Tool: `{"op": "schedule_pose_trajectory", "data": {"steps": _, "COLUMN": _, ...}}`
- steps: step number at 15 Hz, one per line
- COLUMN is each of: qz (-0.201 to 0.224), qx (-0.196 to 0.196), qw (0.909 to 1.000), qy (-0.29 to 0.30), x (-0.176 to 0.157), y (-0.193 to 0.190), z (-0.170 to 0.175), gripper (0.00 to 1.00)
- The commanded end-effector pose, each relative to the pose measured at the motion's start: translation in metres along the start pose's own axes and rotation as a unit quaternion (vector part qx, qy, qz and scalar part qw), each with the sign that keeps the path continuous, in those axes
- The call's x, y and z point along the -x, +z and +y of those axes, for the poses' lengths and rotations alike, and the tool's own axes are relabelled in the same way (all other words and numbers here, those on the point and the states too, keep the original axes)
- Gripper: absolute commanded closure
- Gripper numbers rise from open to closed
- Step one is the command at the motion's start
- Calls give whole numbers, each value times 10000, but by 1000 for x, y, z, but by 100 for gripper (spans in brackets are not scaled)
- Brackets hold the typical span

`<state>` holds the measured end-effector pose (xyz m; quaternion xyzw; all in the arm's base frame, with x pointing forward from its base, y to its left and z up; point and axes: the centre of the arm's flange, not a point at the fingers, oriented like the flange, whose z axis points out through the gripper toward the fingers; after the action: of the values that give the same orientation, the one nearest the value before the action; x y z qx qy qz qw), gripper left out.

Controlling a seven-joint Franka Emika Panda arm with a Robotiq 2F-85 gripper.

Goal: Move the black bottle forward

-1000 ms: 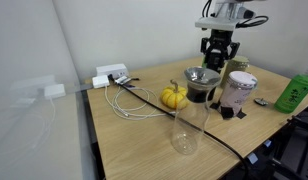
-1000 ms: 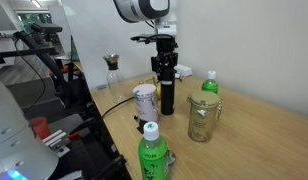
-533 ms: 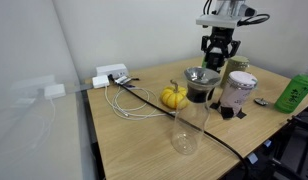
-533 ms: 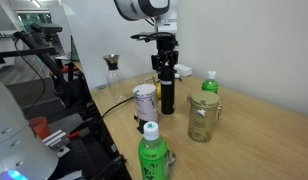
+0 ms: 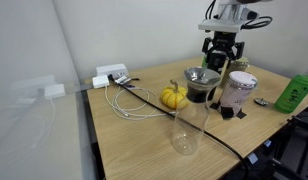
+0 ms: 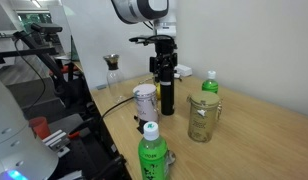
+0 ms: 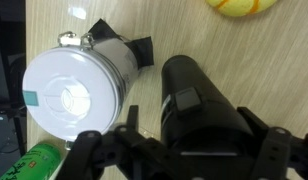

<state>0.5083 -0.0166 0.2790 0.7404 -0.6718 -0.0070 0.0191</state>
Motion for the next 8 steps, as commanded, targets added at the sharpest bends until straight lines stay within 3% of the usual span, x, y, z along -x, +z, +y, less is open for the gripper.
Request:
{"op": "schedule_pose_trajectory", "data": {"steps": 1, "qz": 74, "qx": -5, "qw": 10000, "qy": -54, "x": 1, "y": 0, "z": 6, "gripper": 34}}
{"op": "schedule_pose_trajectory", "data": {"steps": 4, "qz": 78, "qx": -65, "qw": 9999, "qy": -77, "x": 2, "y": -3, "z": 4, "gripper": 52}}
{"op": "schedule_pose_trajectory", "data": {"steps": 8, "qz": 62, "qx": -77, "qw": 9999, "qy": -109, "x": 4, "y": -3, "z": 3, "gripper": 52}}
